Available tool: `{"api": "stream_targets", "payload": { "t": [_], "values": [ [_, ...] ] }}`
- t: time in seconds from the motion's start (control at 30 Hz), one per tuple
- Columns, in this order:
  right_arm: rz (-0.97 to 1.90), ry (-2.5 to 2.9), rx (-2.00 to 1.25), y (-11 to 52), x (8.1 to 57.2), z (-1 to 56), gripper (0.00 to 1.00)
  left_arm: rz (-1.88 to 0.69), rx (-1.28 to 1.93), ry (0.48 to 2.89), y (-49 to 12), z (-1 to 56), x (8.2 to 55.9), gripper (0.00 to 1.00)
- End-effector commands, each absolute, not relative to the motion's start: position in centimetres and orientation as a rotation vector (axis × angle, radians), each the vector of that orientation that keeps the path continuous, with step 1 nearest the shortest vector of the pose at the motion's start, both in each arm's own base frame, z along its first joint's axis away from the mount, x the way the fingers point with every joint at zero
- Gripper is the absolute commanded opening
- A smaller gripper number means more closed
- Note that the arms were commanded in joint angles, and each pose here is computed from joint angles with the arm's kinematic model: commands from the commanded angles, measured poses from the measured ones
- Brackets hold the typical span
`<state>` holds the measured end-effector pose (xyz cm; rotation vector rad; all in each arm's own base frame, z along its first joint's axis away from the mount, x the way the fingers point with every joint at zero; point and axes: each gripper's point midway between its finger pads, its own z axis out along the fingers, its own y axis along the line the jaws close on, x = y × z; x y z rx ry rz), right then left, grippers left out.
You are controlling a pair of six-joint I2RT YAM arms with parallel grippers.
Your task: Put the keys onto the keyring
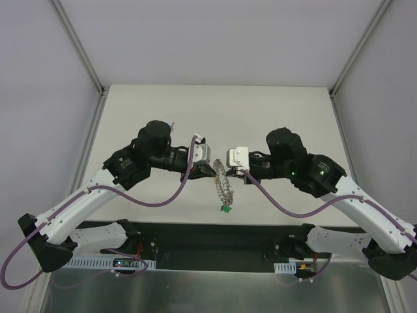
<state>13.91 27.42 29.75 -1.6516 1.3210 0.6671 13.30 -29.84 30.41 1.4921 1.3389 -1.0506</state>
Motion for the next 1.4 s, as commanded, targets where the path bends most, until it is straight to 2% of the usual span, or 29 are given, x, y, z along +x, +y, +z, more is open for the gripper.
{"api": "stream_targets", "payload": {
  "t": [0.0, 1.37],
  "values": [
    [0.706, 1.242, -1.598, 28.4, 13.7, 32.3, 0.01, -1.018, 1.491, 1.238, -30.6, 32.6, 13.4, 0.0],
    [0.683, 1.316, -1.521, 28.4, 15.0, 32.3, 0.01, -0.952, 1.475, 1.265, -30.5, 31.8, 13.9, 0.0]
  ]
}}
